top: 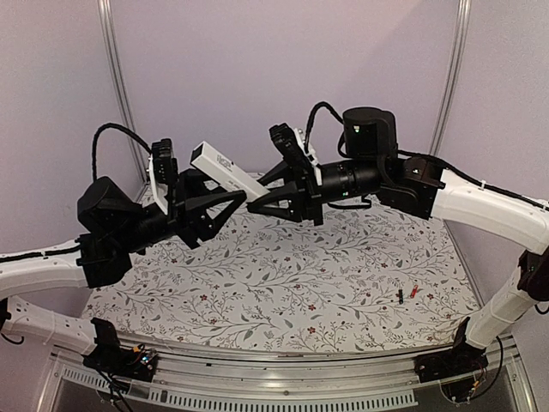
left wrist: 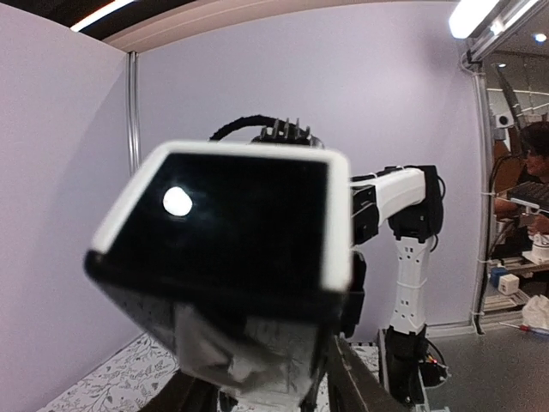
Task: Load the batteries into the remote control
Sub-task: Pass from the right arm to the left, then remove the battery cover from the remote control.
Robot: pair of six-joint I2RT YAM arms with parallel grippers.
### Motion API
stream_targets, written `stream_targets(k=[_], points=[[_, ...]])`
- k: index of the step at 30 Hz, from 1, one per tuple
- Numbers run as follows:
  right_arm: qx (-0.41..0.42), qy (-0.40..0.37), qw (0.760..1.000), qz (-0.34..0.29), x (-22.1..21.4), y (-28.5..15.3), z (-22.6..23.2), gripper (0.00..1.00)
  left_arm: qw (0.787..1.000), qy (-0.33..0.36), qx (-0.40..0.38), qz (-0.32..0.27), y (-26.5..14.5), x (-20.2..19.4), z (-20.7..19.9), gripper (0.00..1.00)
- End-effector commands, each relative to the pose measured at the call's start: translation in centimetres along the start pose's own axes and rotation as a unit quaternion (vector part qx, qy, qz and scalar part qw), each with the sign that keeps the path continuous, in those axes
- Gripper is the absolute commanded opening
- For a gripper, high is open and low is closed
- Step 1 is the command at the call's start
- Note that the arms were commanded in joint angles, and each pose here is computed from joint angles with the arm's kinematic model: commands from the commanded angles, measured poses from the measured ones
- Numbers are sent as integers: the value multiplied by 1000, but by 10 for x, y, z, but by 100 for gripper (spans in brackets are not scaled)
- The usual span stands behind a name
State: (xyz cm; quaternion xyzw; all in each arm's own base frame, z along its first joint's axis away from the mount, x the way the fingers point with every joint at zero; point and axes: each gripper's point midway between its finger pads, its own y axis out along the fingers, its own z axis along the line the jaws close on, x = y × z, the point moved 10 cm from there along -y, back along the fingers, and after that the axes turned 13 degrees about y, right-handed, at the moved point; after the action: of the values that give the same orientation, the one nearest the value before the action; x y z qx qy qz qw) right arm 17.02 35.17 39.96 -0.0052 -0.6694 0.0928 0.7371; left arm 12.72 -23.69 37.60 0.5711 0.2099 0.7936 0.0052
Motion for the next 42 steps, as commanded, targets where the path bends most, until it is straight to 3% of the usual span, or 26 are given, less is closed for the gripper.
stream_targets(k=[1, 5, 6, 7, 9, 10, 14, 17, 19, 24, 30, 40, 42], points=[[13, -7, 1000, -3, 7, -2, 5, 0, 999, 0, -25, -30, 7, 13, -4, 36], [14, -10, 1000, -6, 9, -3, 6, 0, 999, -12, -31, -31, 8, 12, -6, 3], [11, -12, 1000, -8, 10, -4, 6, 0, 999, -18, -30, -38, 6, 13, -7, 0], [4, -14, 1000, -10, 11, -5, 5, 11, 998, -24, -26, -48, 2, 15, -7, 0], [-19, -22, 999, -19, 12, -8, 4, 46, 996, -39, 0, -75, -7, 21, -5, 0], [-29, -34, 999, -26, 11, -11, 5, 58, 995, -53, 23, -86, -11, 25, -2, 0], [-54, -150, 984, -77, 14, -33, 21, 77, 971, -166, 133, -108, -18, 33, 16, 0], [-65, -251, 959, -110, 23, -45, 31, 89, 962, -205, 131, -123, -17, 42, 18, 0], [-71, -276, 952, -111, 28, -41, 28, 98, 960, -223, 122, -120, -13, 47, 19, 0], [-76, -318, 939, -111, 32, -24, 19, 99, 952, -259, 122, -111, -8, 41, 19, 0], [-83, -365, 922, -100, 33, 1, 15, 92, 951, -264, 99, -124, -3, 46, 19, 0], [-70, -375, 918, -109, 32, 16, 19, 64, 950, -273, 89, -121, 4, 42, 19, 0], [-73, -374, 919, -106, 31, 19, 19, 55, 950, -273, 84, -123, 5, 42, 18, 0]])
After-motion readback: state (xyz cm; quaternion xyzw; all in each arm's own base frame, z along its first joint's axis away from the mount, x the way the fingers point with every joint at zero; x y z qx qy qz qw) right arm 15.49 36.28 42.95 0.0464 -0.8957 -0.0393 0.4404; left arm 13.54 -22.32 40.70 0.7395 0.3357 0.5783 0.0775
